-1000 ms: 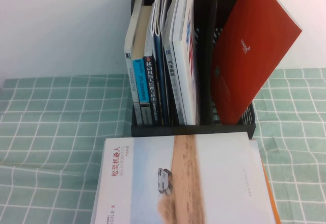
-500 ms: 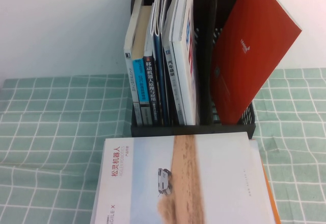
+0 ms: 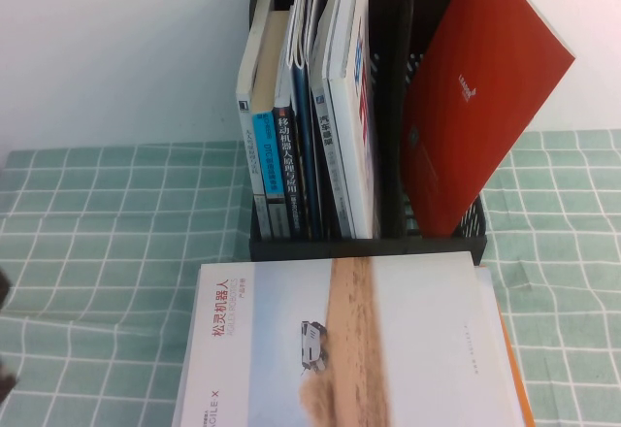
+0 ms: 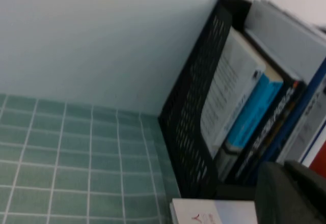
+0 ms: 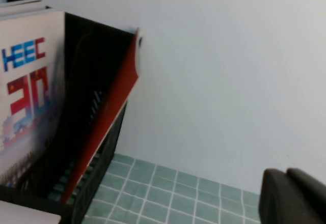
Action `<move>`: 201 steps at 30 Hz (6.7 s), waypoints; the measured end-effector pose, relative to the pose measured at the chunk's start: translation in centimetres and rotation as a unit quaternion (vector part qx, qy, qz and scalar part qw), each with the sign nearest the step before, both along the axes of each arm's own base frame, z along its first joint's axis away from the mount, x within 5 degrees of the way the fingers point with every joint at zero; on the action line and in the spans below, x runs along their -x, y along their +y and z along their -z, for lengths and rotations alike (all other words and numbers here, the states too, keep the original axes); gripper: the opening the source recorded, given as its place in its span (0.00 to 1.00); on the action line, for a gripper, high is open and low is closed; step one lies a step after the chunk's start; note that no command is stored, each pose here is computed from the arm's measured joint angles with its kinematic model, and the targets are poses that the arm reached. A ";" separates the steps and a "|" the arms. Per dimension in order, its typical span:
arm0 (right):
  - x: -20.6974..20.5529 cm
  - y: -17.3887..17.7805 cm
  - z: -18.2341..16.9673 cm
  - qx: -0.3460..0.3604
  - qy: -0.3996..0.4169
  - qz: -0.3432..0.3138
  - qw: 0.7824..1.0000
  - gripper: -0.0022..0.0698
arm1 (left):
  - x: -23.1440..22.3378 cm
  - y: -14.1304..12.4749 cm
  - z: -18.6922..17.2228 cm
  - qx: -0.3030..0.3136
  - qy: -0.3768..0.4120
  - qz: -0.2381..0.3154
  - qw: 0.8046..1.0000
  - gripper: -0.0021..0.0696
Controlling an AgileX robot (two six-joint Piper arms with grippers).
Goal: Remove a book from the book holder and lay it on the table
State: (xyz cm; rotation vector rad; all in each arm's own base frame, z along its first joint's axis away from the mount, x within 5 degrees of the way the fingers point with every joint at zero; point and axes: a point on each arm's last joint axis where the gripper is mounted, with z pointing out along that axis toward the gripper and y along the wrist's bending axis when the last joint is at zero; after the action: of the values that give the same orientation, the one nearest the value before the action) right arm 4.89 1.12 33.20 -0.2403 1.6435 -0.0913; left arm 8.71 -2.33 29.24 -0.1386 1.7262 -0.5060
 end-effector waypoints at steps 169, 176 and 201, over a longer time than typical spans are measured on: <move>-10.0 9.5 -1.6 0.154 0.040 -0.242 0.957 0.05 | -3.9 -20.8 -12.3 -0.112 0.089 0.659 0.739 0.03; -8.7 14.7 1.6 0.273 0.074 -0.351 0.893 0.05 | -2.3 -18.8 -13.2 -0.151 0.076 0.662 0.730 0.03; -10.0 27.9 12.4 0.438 0.120 -0.487 0.746 0.05 | 0.7 -13.4 -16.2 -0.197 0.020 0.584 0.788 0.03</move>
State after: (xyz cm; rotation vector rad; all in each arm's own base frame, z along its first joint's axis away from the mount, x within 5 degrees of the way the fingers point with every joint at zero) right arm 14.84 28.97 20.80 -1.8703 1.4152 -0.0231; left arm 8.00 -15.78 45.45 1.3122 1.7623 -0.9970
